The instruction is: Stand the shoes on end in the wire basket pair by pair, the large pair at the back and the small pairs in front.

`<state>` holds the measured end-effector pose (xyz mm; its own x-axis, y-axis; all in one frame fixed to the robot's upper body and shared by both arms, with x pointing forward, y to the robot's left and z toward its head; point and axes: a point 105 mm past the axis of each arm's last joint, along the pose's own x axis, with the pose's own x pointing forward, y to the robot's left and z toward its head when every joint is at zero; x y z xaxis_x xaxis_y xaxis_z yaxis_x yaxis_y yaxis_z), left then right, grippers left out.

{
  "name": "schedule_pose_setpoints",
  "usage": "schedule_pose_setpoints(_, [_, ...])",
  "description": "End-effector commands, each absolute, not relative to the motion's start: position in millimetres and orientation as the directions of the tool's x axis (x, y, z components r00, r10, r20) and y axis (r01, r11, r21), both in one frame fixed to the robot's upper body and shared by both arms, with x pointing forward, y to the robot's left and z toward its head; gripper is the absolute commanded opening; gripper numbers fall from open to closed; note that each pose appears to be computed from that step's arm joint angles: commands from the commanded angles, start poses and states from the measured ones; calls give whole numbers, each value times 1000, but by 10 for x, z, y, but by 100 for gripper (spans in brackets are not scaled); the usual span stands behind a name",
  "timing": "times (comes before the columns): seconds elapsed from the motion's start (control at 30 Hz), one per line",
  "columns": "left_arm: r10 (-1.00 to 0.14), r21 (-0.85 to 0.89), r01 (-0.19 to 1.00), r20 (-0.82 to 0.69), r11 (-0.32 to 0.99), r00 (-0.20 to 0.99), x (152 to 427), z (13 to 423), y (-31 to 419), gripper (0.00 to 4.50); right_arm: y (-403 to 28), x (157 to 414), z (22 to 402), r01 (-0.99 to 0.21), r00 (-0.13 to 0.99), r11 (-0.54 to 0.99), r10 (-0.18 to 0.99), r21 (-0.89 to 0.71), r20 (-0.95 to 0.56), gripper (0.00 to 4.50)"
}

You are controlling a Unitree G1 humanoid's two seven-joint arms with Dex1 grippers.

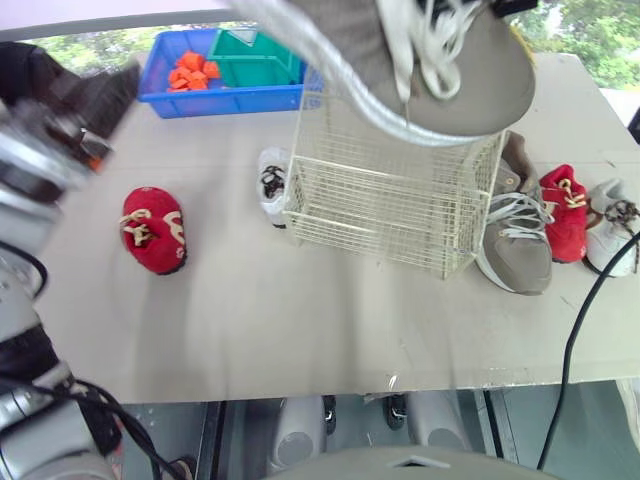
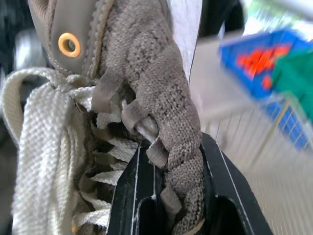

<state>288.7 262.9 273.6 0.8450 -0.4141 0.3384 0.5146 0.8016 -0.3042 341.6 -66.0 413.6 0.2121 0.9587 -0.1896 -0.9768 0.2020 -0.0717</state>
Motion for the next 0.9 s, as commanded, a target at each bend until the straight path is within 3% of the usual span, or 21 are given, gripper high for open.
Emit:
schedule_pose_setpoints(0.03, [-634,-301,733,368,610,680,2573,2813,1781,450,-537,3282,4367,-972,227,228,974,-61,13,8])
schedule_pose_setpoints(0.23, [-712,-313,832,430,458,554,2485,3045,1349,450,-358,3183,4147,-968,247,249,961,-1,122,7])
schedule_pose_setpoints(0.4, [-702,-328,829,442,453,559,2620,3200,1416,450,-333,2974,3989,-983,183,182,976,19,118,6])
schedule_pose_setpoints(0.83, [-694,-397,811,430,429,578,2852,3346,1324,450,-310,2902,3761,-968,248,252,963,-23,106,6])
schedule_pose_setpoints(0.87, [-696,-397,816,435,420,570,2854,3357,1326,400,-316,2899,3748,-967,251,255,962,-27,106,6])
schedule_pose_setpoints(0.9, [-700,-394,822,441,412,562,2849,3371,1322,384,-325,2891,3728,-966,252,256,962,-28,104,6])
